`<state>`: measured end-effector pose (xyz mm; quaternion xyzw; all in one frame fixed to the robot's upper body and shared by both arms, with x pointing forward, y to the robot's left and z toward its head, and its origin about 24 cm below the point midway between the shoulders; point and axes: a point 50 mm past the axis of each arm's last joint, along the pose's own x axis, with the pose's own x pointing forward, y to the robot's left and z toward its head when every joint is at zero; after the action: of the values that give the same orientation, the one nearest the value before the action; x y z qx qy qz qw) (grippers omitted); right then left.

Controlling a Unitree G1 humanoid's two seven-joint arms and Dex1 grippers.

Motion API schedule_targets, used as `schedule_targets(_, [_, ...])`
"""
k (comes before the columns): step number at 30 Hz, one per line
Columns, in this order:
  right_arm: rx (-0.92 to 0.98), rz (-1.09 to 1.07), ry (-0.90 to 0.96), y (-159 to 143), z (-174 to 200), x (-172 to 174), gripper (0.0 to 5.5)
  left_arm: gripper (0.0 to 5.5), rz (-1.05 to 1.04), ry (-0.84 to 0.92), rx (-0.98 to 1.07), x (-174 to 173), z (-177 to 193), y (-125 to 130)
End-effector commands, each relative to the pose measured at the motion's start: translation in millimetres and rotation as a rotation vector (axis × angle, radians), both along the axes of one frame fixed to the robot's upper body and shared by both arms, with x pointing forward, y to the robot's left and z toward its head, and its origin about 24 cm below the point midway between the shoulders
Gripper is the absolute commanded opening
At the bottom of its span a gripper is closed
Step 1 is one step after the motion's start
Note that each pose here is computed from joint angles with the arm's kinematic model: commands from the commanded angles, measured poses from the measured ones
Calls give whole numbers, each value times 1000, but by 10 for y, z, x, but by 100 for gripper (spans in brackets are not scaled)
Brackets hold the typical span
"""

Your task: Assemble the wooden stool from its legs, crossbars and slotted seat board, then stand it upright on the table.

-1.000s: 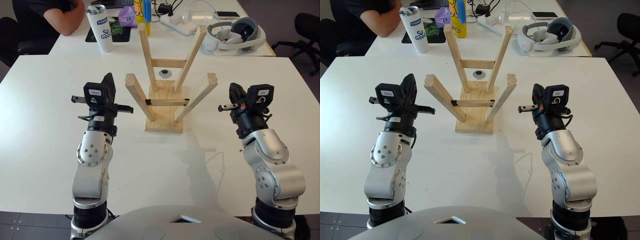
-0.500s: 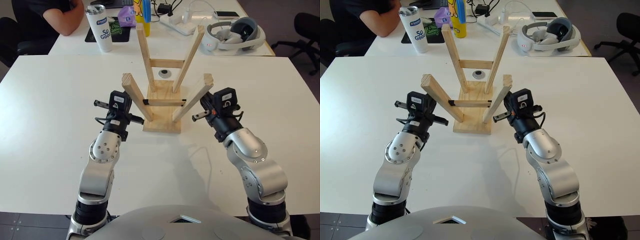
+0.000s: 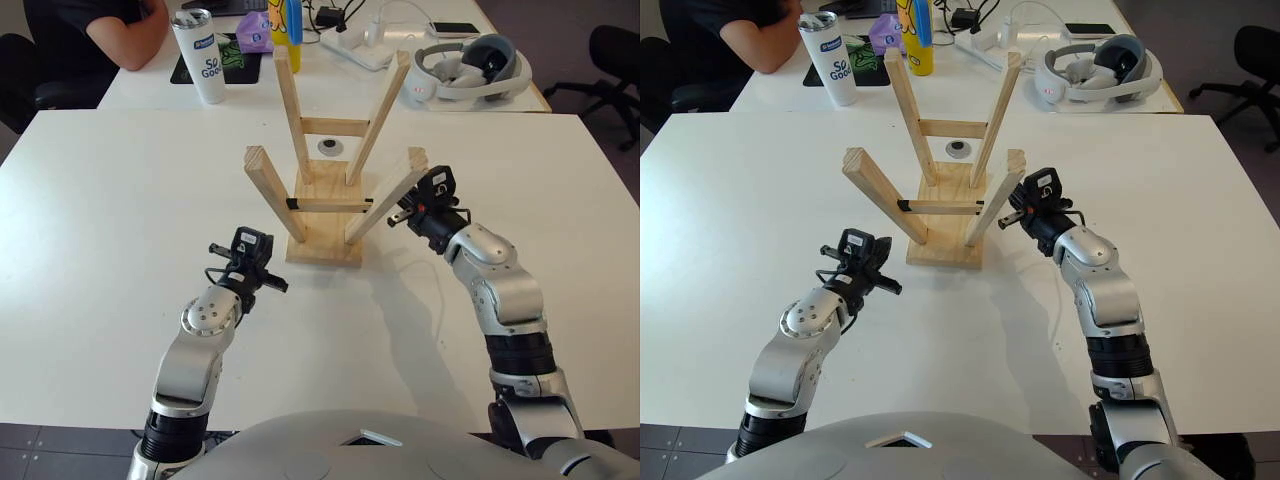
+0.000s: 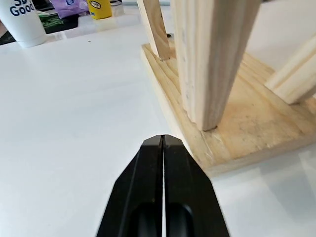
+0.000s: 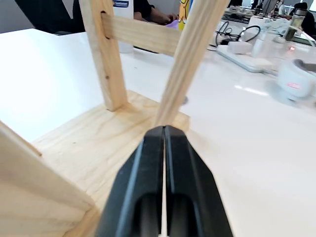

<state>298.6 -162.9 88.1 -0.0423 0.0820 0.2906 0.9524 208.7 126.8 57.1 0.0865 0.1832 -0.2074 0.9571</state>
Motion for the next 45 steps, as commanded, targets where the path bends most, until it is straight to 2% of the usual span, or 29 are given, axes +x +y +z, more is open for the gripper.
schedule_targets(1, [-18,132,20,-94,-76,147,0,1,-131,80,51,-41,-80,-45])
schedule_targets(10, [122,420,-24,197,8,51,0,1,-219,167,91,-116,-221,-95])
schedule_targets(17, [91,682,41,471,28,-263,0,1,-130,123,156,168,-249,195])
schedule_targets(21, [100,835,51,738,100,-499,0,1,-126,111,197,289,-269,377])
schedule_targets(23, [58,779,10,796,121,-473,0,1,-136,107,207,309,-271,400])
schedule_targets(25, [-63,603,-131,685,175,-369,0,1,-157,98,207,315,-256,373])
schedule_targets(26, [-54,521,-206,618,276,-397,0,1,-171,95,193,297,-244,336])
schedule_targets(29, [71,478,-317,620,587,-658,0,1,-169,100,171,177,-264,288])
schedule_targets(31, [242,536,-290,665,815,-855,0,1,-164,106,171,128,-289,284])
schedule_targets(32, [392,555,-269,655,1005,-888,0,1,-167,111,173,115,-307,287])
schedule_targets(35, [790,634,-330,399,1915,-741,0,1,-140,122,177,64,-352,331])
schedule_targets(38, [1025,418,-462,-133,2440,-438,0,1,-122,116,176,77,-351,355])
schedule_targets(39, [1036,286,-490,-373,2453,-314,0,1,-116,112,176,85,-346,366])
schedule_targets(41, [922,-17,-506,-836,2257,-119,0,1,-92,97,177,94,-327,405])
schedule_targets(43, [637,-219,-443,-1092,1879,-37,0,1,-63,86,181,92,-309,464])
schedule_targets(45, [372,-329,-272,-1179,1301,9,0,1,-35,72,186,80,-287,514])
